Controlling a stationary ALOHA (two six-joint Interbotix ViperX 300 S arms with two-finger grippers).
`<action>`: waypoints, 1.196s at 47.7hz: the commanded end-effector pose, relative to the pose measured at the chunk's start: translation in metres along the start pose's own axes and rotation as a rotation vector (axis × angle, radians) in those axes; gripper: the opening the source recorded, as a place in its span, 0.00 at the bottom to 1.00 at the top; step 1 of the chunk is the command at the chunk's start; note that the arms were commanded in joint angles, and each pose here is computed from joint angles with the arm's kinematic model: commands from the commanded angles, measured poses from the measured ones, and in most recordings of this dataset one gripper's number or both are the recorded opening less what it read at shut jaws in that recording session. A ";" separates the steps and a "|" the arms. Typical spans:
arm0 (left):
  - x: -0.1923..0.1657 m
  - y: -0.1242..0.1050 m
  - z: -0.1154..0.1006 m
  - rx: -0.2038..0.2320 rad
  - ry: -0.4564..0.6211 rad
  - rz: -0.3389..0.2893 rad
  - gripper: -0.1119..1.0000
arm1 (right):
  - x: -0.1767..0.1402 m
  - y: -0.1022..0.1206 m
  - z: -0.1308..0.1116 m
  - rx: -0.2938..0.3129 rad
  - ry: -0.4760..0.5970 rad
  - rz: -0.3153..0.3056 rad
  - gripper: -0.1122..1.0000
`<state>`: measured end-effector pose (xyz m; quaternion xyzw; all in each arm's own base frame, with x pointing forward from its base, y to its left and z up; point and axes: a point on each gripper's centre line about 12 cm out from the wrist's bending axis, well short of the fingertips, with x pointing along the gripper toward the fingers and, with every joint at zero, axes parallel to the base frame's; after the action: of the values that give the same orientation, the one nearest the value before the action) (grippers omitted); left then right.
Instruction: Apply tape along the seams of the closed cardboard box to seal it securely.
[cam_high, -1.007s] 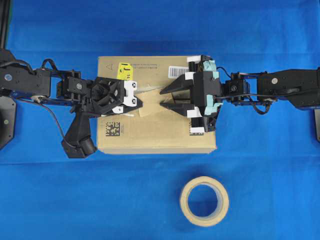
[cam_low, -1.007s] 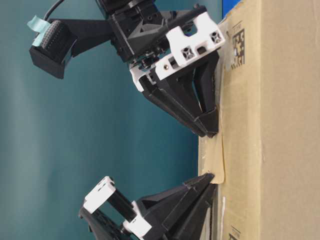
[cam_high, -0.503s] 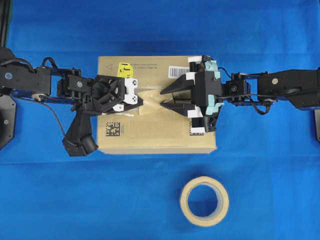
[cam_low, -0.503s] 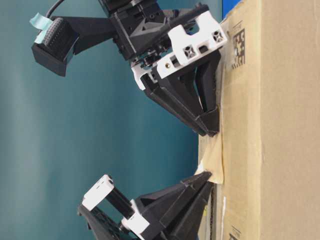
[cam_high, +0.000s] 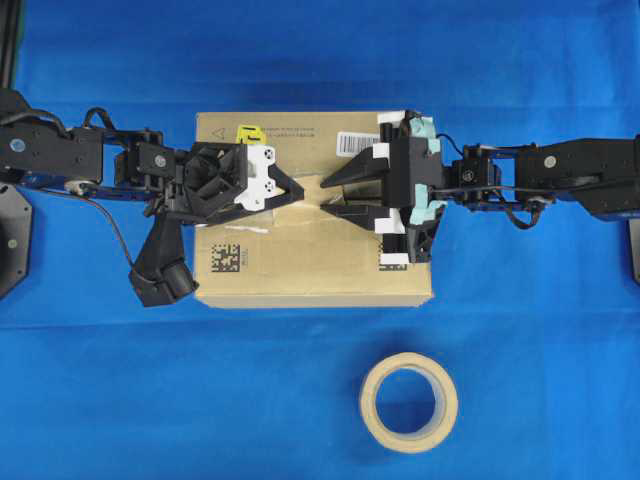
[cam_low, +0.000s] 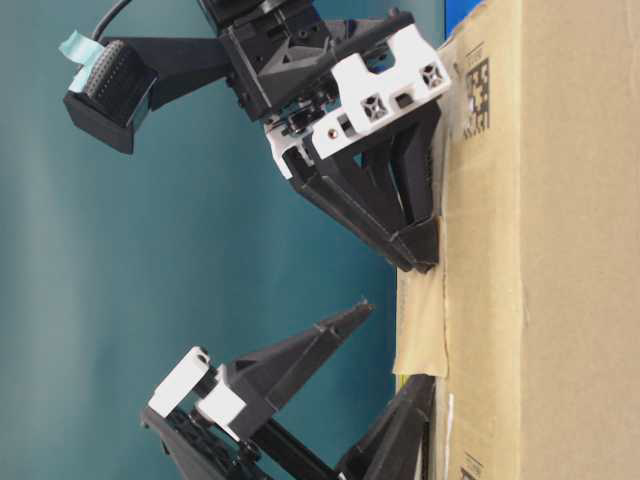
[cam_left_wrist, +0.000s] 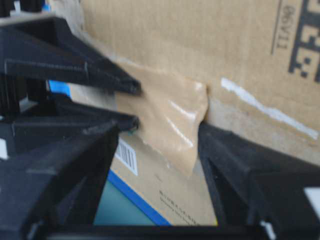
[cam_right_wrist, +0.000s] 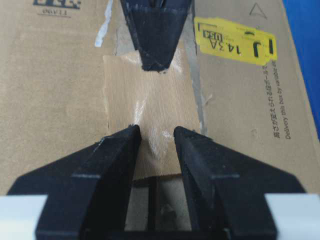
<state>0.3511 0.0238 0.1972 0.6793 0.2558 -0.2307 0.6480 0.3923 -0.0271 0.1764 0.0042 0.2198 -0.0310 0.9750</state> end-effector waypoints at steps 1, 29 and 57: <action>-0.008 0.009 -0.006 -0.017 0.013 0.030 0.67 | -0.002 0.000 0.007 0.003 -0.021 -0.001 0.48; -0.013 0.006 -0.017 -0.039 0.033 -0.019 0.66 | -0.003 0.000 0.002 0.002 -0.012 0.000 0.48; -0.052 0.013 -0.016 -0.107 0.044 0.171 0.65 | -0.031 0.003 0.026 0.000 -0.101 0.005 0.48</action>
<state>0.3240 0.0373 0.2260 0.6690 0.2496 -0.1808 0.6764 0.3777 -0.0245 0.1892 0.0036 0.2034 -0.0298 0.9786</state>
